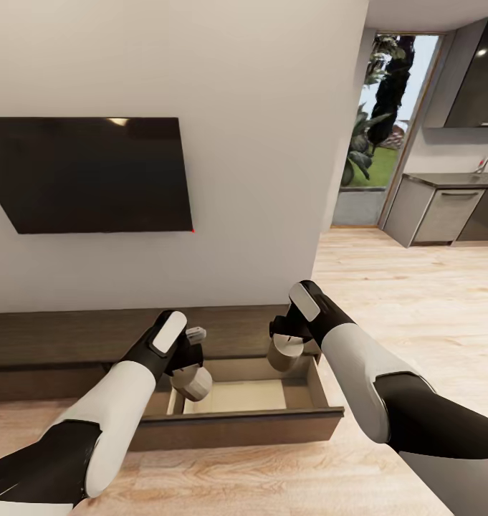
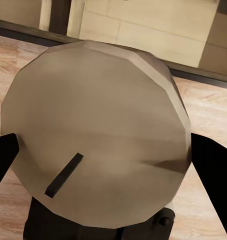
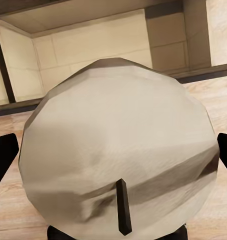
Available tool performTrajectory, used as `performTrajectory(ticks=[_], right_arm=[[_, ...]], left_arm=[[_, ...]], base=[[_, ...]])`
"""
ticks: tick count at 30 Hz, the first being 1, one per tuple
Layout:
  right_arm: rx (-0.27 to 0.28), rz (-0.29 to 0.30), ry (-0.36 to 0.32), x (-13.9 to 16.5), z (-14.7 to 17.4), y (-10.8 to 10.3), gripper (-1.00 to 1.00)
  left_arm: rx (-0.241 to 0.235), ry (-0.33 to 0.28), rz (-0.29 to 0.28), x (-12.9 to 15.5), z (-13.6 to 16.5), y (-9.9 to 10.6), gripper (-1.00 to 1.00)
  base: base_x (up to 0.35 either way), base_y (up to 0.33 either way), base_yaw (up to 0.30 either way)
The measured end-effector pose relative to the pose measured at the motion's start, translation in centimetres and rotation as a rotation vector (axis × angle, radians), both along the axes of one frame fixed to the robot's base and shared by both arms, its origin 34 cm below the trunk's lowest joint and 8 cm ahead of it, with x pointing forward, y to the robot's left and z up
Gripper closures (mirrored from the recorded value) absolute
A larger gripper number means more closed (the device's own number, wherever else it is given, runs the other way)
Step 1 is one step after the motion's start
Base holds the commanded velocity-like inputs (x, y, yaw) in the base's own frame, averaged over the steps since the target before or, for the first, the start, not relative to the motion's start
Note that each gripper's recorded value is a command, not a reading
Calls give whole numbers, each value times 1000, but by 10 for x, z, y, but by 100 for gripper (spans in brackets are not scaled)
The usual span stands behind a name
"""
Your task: Place each of the two pumpkins and all three candles from the living room inside a cabinet in the living room (use any cabinet), then make sure every cabinet is closed, and position the cauldron so it is next to a table in the living room.
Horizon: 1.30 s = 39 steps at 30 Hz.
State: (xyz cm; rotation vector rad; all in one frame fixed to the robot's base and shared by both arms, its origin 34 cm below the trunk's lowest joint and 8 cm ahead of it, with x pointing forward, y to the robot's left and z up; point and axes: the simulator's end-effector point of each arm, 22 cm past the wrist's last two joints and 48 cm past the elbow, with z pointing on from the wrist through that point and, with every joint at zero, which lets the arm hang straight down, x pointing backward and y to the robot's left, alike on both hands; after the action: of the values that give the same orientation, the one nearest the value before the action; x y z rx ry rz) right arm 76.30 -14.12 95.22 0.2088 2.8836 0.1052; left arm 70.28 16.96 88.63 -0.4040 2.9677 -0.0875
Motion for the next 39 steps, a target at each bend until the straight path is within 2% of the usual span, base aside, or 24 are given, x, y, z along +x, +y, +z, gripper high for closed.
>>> performTrajectory(ticks=[8, 14, 21, 30, 36, 39], right_arm=[[1, 0, 8, -1, -8, 0, 100], [-4, 2, 67, -18, -36, 0, 100], [-16, -31, 101, -30, -66, -4, 100], [-21, -62, 62, -19, -74, -7, 100], [-21, -92, 22, -9, -79, -9, 100], [-21, -94, 20, -8, -82, -9, 100]], left_arm=[[-2, -8, 4, 4, -3, -1, 100], [2, -13, 6, 7, -8, 0, 100], [3, -14, 8, 9, -14, 0, 100], [7, -31, 34, 15, -25, 1, 100], [65, -38, -3, 14, -38, 1, 100], [73, -32, -3, 12, -45, 2, 100]], base=[[1, 0, 0], [0, 0, 0], [0, 0, 0], [0, 0, 0], [0, 0, 0], [0, 0, 7]])
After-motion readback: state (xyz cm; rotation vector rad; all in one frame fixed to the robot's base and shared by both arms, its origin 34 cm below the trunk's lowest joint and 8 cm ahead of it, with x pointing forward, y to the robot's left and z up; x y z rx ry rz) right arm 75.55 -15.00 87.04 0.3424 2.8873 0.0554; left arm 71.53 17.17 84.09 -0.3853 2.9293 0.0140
